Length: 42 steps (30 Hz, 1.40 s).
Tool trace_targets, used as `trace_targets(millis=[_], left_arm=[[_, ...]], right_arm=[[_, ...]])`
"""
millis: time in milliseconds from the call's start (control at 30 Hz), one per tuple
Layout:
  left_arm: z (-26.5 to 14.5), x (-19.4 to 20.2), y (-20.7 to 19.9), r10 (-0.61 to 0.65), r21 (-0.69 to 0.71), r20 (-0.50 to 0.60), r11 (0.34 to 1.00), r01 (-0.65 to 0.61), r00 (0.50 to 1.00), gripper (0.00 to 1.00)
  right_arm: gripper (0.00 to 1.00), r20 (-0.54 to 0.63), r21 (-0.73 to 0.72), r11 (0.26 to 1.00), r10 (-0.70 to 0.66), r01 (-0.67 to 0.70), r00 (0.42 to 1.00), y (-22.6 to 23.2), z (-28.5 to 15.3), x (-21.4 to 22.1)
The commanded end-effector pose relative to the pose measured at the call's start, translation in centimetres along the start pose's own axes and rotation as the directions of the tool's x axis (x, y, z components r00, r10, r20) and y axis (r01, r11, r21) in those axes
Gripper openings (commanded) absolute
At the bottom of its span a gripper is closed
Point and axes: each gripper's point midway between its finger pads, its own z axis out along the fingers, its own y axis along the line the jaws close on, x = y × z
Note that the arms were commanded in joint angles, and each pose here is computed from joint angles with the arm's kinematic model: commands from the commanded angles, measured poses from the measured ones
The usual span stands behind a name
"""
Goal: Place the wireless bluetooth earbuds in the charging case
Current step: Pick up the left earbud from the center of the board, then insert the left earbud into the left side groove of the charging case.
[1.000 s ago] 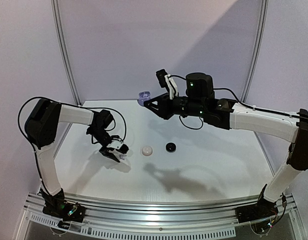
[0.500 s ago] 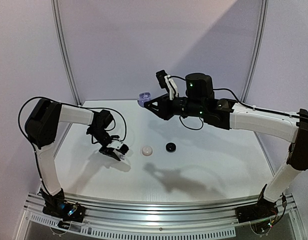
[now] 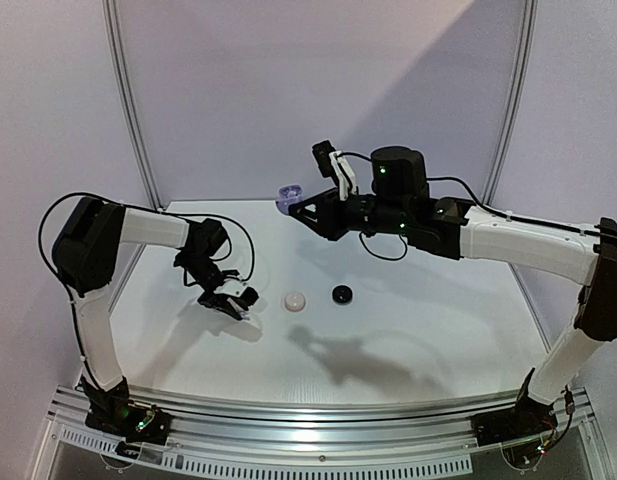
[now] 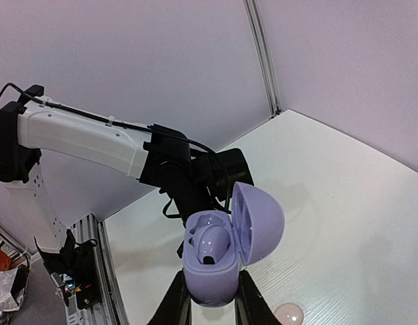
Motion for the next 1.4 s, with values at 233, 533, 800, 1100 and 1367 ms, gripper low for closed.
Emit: trace_targets(millis=[233, 533, 800, 1100, 1367], left_arm=[[0.5, 1.4, -0.2, -0.053, 0.014, -0.040, 0.998, 0.053, 0.998, 0.22], [-0.8, 0.7, 0.0, -0.118, 0.004, -0.044, 0.993, 0.119, 0.992, 0.12], [-4.4, -2.5, -0.4, -0.344, -0.004, 0.017, 0.939, 0.344, 0.939, 0.10], [-12.8, -9.8, -3.0, -0.677, 0.053, 0.118, 0.735, 0.676, 0.727, 0.08], [-17.0, -14.3, -5.3, -0.846, 0.169, 0.154, 0.531, 0.830, 0.510, 0.08]], right_arm=[[0.00, 0.002, 0.005, 1.000, 0.010, -0.010, 1.000, 0.3, -0.2, -0.4], [0.00, -0.004, 0.027, 1.000, 0.001, -0.001, 1.000, -0.1, -0.6, 0.0], [0.00, -0.100, 0.099, 0.990, -0.093, 0.103, 0.991, -1.9, -0.3, 2.5], [0.00, -0.152, 0.064, 0.936, -0.333, 0.346, 0.930, -2.4, 1.6, 5.1], [0.00, -0.043, 0.037, 0.815, -0.576, 0.578, 0.816, -0.8, 4.0, 4.8]])
